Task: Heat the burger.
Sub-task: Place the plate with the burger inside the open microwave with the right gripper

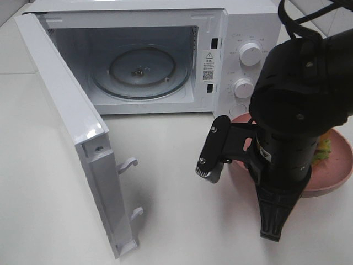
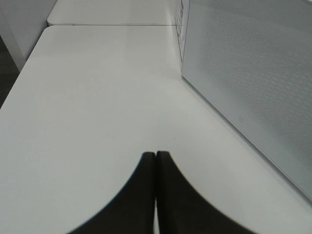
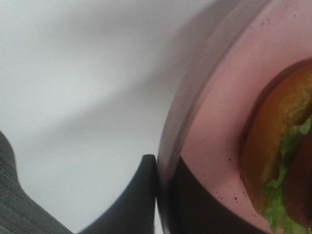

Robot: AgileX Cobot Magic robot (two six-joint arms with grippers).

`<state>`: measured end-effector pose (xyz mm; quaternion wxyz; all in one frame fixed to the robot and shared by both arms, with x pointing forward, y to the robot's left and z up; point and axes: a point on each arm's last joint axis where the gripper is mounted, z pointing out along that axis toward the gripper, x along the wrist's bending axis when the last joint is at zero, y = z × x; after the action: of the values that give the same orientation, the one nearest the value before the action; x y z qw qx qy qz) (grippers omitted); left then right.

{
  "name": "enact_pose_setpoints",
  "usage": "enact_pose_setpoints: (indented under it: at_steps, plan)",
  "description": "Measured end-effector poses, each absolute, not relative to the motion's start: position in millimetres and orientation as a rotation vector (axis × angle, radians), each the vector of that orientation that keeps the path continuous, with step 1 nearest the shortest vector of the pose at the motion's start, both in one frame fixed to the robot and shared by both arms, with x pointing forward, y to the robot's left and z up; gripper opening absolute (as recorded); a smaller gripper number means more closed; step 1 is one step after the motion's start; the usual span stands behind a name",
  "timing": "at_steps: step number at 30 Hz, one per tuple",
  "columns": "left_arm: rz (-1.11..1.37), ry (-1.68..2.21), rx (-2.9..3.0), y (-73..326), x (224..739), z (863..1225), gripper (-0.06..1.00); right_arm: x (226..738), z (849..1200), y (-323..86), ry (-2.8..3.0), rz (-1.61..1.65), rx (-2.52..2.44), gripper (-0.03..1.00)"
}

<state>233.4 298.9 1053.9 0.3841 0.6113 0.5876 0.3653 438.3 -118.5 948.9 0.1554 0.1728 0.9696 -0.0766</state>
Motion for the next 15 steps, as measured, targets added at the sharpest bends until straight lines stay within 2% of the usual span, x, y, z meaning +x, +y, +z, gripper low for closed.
enact_pose_setpoints:
  at_steps: [15]
  plan:
    - [0.931,1.498,1.558,299,233,1054,0.00,440,948,-108,2.834,-0.104,0.095,0.01]
